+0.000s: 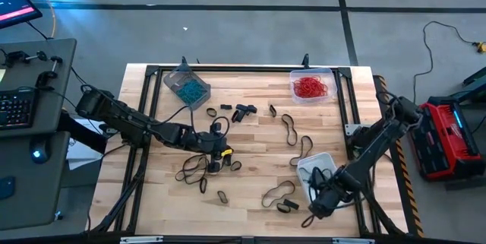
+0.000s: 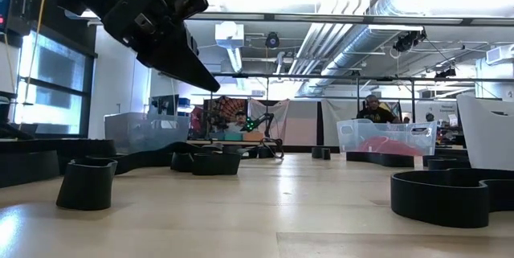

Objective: Sort rubber bands into baskets
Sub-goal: Adjust the white bin, then put the black rubber band into the white bin

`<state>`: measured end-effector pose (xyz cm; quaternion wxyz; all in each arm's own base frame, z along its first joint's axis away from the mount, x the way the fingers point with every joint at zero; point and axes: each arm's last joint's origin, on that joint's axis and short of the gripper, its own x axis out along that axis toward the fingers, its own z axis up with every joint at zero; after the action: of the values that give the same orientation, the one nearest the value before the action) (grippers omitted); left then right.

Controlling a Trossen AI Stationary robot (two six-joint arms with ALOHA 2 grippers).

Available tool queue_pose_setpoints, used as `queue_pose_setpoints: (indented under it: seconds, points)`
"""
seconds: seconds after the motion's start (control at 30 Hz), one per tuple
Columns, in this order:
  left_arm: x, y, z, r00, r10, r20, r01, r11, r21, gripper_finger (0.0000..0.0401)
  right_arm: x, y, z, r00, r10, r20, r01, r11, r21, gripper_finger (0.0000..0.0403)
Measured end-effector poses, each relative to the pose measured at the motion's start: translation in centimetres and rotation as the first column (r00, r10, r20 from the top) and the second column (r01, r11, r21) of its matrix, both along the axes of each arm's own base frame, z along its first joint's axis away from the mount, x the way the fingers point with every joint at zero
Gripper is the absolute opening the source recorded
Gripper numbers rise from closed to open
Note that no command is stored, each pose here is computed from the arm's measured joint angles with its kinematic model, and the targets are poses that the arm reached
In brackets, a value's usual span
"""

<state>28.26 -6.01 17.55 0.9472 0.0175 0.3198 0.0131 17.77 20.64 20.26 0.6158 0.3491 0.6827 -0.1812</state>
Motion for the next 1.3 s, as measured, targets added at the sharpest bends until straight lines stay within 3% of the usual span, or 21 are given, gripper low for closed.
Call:
queue_pose_setpoints:
  seconds: [0.47, 0.6, 0.83, 1.07, 1.3]
  points:
    - [0.0, 0.0, 0.0, 1.0, -0.016, -0.005, 0.016, 1.0, 0.01, 0.0, -4.0, 2.7, 0.1, 0.975, -0.087, -0.205, 0.097, 0.995, 0.038, 0.0]
    - [0.0, 0.0, 0.0, 1.0, -0.023, -0.007, 0.024, 1.0, 0.004, 0.0, -4.3, 3.1, 0.7, 0.985, -0.106, -0.136, 0.109, 0.994, 0.016, 0.0]
    - [-0.1, 0.0, 0.0, 1.0, -0.004, -0.012, 0.004, 1.0, -0.002, 0.0, -1.6, 1.6, 1.5, 0.986, -0.042, 0.161, 0.064, 0.989, -0.13, 0.0]
    - [-0.3, 0.1, 0.2, 1.0, 0.018, -0.007, -0.018, 1.0, -0.019, 0.0, 2.4, -1.6, 2.0, 0.95, 0.136, 0.281, -0.055, 0.96, -0.276, 0.0]
    - [0.1, 0.0, 0.7, 0.997, 0.022, 0.074, -0.019, 0.999, -0.038, 0.0, 6.3, -6.6, 1.8, 0.924, 0.175, 0.339, -0.001, 0.89, -0.456, 0.0]
